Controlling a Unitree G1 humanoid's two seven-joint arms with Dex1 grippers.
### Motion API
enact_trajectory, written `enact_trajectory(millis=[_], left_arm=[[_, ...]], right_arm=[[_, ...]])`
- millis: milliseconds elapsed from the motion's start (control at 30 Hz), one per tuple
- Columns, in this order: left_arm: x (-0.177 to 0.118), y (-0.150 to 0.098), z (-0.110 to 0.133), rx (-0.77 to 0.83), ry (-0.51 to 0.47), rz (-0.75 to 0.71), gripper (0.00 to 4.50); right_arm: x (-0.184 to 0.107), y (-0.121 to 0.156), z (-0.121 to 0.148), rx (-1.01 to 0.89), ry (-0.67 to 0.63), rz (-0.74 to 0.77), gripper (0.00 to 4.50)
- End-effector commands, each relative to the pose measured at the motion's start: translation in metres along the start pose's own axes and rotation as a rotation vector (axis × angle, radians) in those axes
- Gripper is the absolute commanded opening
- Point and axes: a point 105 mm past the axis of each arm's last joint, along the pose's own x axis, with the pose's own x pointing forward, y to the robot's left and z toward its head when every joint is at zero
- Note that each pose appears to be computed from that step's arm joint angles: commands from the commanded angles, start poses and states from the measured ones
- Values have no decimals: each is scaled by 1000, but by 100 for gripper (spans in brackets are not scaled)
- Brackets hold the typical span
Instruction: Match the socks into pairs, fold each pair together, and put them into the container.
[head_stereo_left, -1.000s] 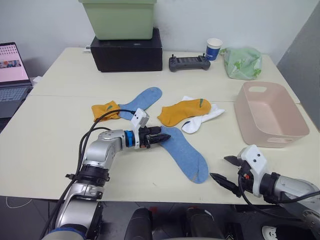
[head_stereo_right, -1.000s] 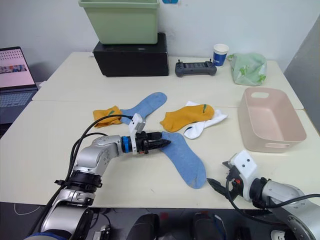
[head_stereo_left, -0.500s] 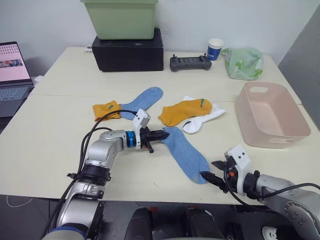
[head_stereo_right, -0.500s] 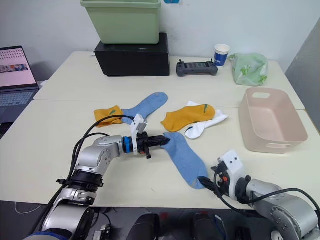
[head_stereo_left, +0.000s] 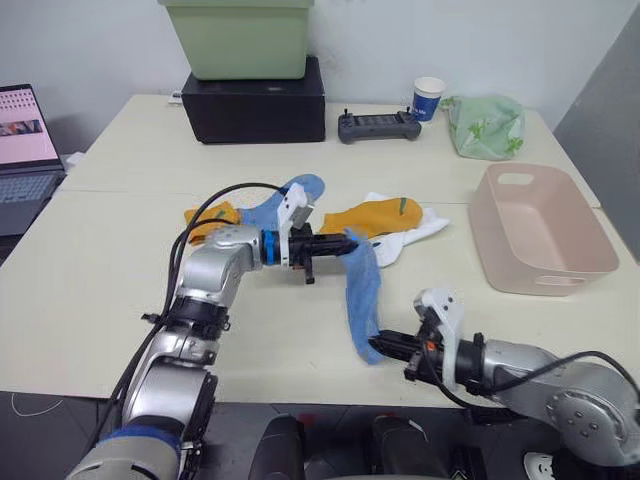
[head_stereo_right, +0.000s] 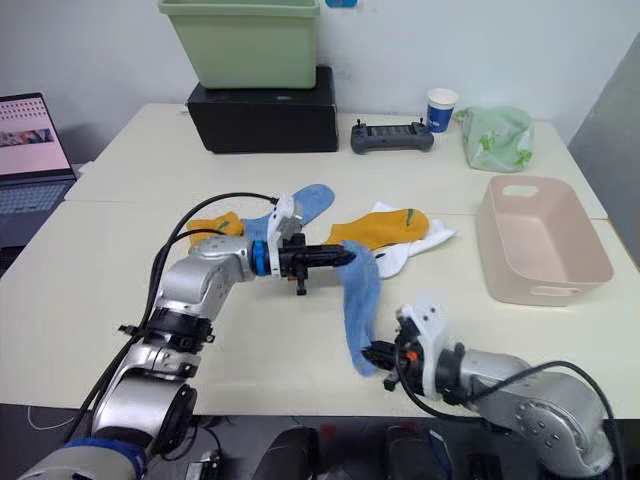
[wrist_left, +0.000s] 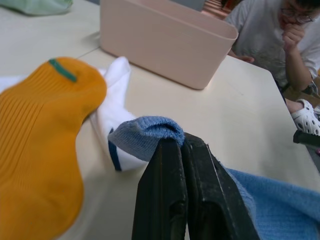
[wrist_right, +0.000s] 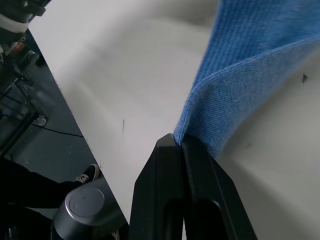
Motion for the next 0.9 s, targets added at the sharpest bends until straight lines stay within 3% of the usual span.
enact_trajectory(millis=[33, 233, 333, 433, 700, 833, 900], left_arm=[[17, 1, 7, 59, 10, -68, 0], [13, 13, -13, 70, 52, -35, 0], [6, 18, -20, 79, 83, -14, 0], [-2, 23, -23, 87, 105, 8, 65], [-42, 17, -6, 156, 112, -3, 320], [-56, 6, -2, 154, 113, -23, 444], [-67, -14, 0, 113, 126, -85, 444]], right_arm=[[27, 6, 10, 27, -30, 31, 5], [49, -8, 8, 80, -36, -61, 5], [47, -12, 10, 94, -52, -94, 65], [41, -13, 9, 92, -54, -111, 165], [4, -13, 14, -21, -68, -192, 447], [-9, -17, 20, -53, -88, -226, 450], [-20, -21, 29, -107, -99, -246, 450]])
